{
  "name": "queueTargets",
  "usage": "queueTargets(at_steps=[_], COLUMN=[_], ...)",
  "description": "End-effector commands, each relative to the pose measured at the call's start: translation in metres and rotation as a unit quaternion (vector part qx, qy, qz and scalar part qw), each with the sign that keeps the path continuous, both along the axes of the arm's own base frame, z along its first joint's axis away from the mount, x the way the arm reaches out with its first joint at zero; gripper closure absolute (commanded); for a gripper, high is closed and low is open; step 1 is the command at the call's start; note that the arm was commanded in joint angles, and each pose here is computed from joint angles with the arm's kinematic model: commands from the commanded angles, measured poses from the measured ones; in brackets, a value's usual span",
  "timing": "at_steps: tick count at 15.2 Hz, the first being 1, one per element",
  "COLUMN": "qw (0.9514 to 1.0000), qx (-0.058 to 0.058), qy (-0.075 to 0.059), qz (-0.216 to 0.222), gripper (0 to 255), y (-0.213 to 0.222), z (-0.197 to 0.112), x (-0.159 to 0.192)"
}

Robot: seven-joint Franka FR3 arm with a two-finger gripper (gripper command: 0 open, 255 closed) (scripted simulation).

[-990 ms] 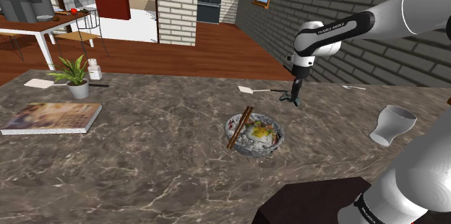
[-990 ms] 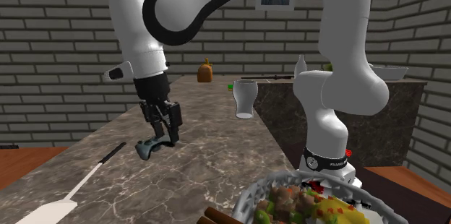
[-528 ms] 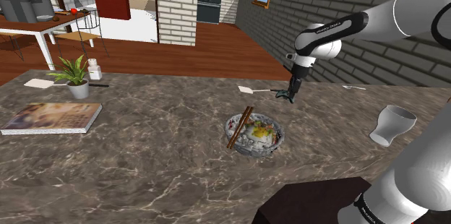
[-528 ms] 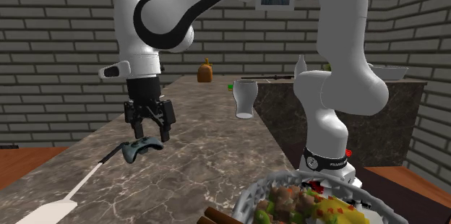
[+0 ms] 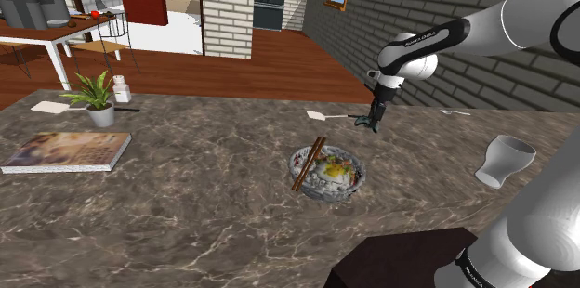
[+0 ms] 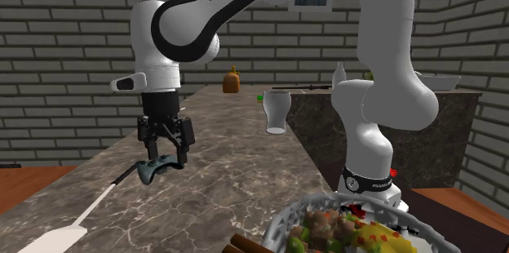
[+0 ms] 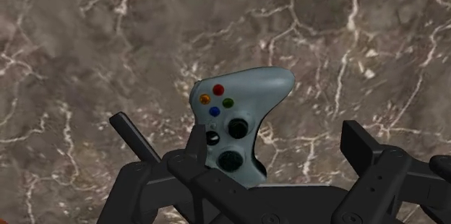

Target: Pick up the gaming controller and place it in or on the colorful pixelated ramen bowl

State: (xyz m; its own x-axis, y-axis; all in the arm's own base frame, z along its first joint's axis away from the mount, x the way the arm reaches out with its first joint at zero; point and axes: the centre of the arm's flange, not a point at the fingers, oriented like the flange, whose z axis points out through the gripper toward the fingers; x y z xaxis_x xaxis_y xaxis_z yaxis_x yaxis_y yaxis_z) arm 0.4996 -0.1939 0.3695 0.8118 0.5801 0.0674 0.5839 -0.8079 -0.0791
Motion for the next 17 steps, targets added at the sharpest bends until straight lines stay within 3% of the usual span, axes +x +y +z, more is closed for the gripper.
queueTargets(at_steps=[1, 3, 4, 12, 17], qw=[0.9998, 0.9998, 0.9998, 0.9998, 0.9998], qx=[0.006, 0.006, 0.006, 0.006, 0.006], qy=[0.018, 0.018, 0.018, 0.018, 0.018], qz=[0.003, 0.003, 0.003, 0.003, 0.003], gripper=[0, 0, 255, 255, 255], y=[0.005, 0.005, 0.005, 0.013, 0.005], z=[-0.016, -0.016, -0.014, -0.023, 0.005], x=[-0.003, -0.003, -0.006, -0.015, -0.003])
